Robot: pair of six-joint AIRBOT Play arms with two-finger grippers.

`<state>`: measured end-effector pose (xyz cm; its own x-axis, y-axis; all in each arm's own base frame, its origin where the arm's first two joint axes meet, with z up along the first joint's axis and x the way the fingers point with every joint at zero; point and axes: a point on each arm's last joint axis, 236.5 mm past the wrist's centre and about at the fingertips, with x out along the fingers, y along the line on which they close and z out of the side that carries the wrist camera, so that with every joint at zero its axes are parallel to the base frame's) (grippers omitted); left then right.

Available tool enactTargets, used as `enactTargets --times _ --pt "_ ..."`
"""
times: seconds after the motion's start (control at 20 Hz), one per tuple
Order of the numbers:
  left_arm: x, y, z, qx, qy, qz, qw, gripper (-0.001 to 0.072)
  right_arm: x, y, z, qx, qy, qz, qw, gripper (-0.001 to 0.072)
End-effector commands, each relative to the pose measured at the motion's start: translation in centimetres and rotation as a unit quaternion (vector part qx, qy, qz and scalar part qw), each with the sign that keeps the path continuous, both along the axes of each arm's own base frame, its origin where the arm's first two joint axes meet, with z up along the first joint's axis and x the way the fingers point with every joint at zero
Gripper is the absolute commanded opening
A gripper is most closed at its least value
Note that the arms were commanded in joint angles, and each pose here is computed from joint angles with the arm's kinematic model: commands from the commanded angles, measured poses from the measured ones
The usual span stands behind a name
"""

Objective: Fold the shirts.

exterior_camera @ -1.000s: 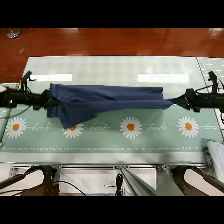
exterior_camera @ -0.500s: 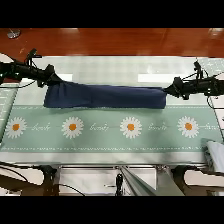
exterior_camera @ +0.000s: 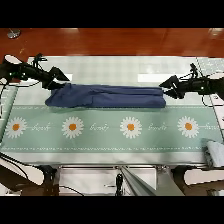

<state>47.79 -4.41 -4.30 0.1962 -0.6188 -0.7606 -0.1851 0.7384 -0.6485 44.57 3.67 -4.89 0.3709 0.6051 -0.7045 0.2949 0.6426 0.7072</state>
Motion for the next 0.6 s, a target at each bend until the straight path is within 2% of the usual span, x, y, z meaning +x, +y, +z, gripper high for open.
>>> enactTargets --times 0.0,0.15,0.3,0.4,0.55 --pt "-1.4 6.2 0.8 0.089 0.033 0.023 0.995 0.0702 -0.7 -2.5 0.7 -0.012 0.008 0.021 1.000 0.0622" --pt "-2.9 15.2 4.7 0.209 0.000 0.085 0.974 0.0702 -3.3 -7.1 -0.1 -0.039 0.056 0.014 0.998 0.0621" --pt "-2.4 18.5 11.1 0.258 -0.132 0.154 0.945 0.0702 -5.0 -8.1 -2.0 -0.059 0.095 0.015 0.994 0.0622" --pt "-3.1 16.7 14.2 0.248 -0.209 0.188 0.927 0.0702 -4.6 -6.3 -3.0 -0.032 0.104 0.023 0.994 0.0622" --pt "-6.0 10.2 13.8 0.205 -0.239 0.144 0.938 0.0702 -3.1 -2.9 -4.4 -0.007 0.094 0.038 0.995 0.0621"
